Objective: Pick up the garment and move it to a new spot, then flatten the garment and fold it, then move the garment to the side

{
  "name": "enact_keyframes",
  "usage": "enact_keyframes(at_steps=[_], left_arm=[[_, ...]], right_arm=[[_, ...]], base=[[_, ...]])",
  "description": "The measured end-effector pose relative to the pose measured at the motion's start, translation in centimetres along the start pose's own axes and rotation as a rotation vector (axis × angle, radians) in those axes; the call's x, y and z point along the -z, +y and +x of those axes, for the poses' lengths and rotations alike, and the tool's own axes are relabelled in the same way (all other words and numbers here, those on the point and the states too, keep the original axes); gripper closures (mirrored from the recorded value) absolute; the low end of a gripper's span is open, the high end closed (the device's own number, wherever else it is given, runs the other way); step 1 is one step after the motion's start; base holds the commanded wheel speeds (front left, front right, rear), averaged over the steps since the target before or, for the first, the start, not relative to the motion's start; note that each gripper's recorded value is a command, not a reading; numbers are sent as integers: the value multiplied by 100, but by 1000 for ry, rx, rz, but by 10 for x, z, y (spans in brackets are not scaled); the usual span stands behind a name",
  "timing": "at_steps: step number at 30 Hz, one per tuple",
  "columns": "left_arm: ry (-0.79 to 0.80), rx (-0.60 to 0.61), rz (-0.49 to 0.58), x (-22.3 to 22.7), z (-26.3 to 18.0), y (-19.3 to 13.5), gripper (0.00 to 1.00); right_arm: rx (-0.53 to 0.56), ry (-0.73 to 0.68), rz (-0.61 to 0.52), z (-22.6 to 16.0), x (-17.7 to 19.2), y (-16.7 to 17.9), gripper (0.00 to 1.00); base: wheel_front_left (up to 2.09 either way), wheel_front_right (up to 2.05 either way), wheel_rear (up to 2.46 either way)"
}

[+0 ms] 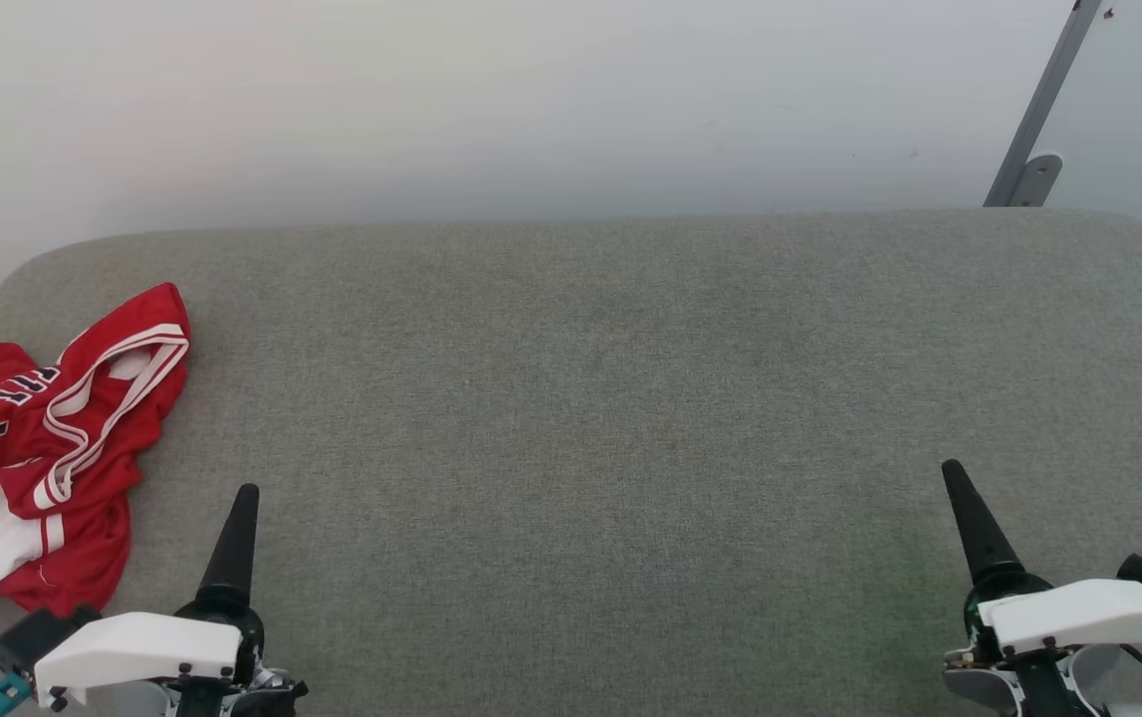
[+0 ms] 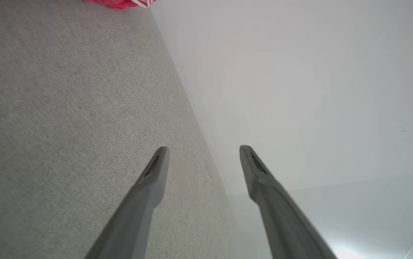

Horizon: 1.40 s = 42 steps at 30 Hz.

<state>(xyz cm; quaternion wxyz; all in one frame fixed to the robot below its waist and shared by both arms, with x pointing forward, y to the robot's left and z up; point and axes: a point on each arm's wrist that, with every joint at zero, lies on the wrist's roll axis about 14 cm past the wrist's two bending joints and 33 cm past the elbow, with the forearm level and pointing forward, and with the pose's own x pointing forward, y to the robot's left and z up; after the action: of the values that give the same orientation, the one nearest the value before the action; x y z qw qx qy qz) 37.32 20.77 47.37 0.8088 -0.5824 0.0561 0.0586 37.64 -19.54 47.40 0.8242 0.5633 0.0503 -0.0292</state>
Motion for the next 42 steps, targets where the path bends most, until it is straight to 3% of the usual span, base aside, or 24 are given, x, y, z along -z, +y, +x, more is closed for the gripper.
enact_keyframes(at_steps=[18, 42], left_arm=[[-62, 25, 347, -15, -2, -12, 0], [-137, 99, 637, -21, -6, -31, 0]], right_arm=[[-14, -4, -307, 2, -1, 6, 0], [-40, -42, -592, 1, -6, 13, 0]], base=[[0, 0, 0], [0, 0, 0]])
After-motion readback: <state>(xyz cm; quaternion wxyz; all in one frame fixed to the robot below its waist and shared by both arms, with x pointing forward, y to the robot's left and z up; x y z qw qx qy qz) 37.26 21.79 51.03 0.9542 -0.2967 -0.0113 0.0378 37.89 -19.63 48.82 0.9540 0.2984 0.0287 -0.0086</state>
